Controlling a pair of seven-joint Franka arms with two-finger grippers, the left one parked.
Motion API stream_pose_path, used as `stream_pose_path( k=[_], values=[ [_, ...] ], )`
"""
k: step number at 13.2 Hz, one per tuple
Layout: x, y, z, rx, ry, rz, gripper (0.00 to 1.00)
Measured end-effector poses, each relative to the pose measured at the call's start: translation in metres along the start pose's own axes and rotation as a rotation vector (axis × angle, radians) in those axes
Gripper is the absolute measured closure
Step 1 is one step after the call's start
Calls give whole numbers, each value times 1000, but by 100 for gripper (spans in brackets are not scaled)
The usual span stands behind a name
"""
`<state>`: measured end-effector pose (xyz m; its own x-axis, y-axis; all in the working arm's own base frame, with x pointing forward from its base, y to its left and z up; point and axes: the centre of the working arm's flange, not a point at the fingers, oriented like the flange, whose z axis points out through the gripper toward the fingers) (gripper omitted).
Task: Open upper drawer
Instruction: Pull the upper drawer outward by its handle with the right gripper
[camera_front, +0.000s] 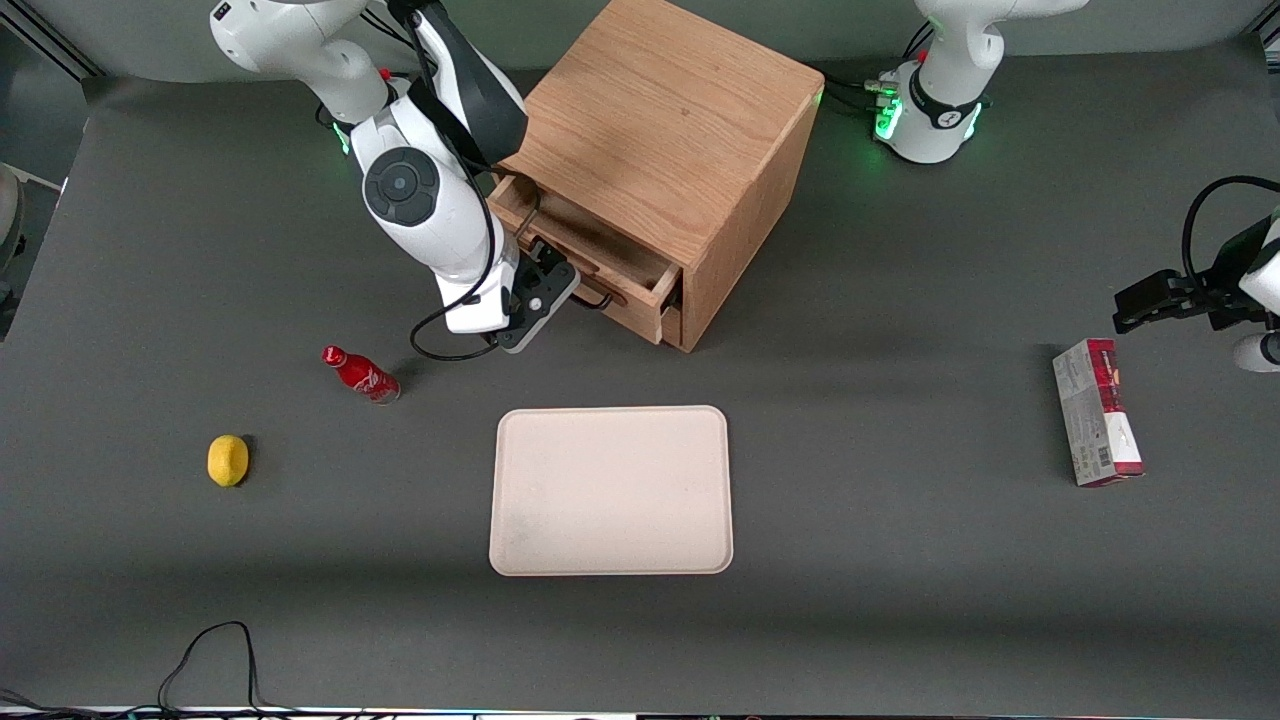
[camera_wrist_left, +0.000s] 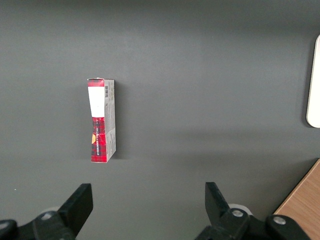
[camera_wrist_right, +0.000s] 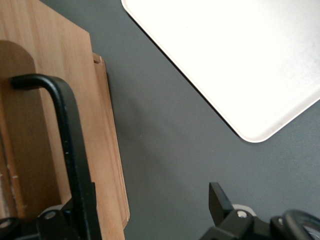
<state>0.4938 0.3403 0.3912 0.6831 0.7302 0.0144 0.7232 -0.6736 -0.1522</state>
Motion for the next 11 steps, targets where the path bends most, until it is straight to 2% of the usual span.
stream_pose_path(
  k=[8,11],
  values=[
    [13,32,-8,-36,15,30,0],
    [23,49,-18,-36,1,8,0]
  ],
)
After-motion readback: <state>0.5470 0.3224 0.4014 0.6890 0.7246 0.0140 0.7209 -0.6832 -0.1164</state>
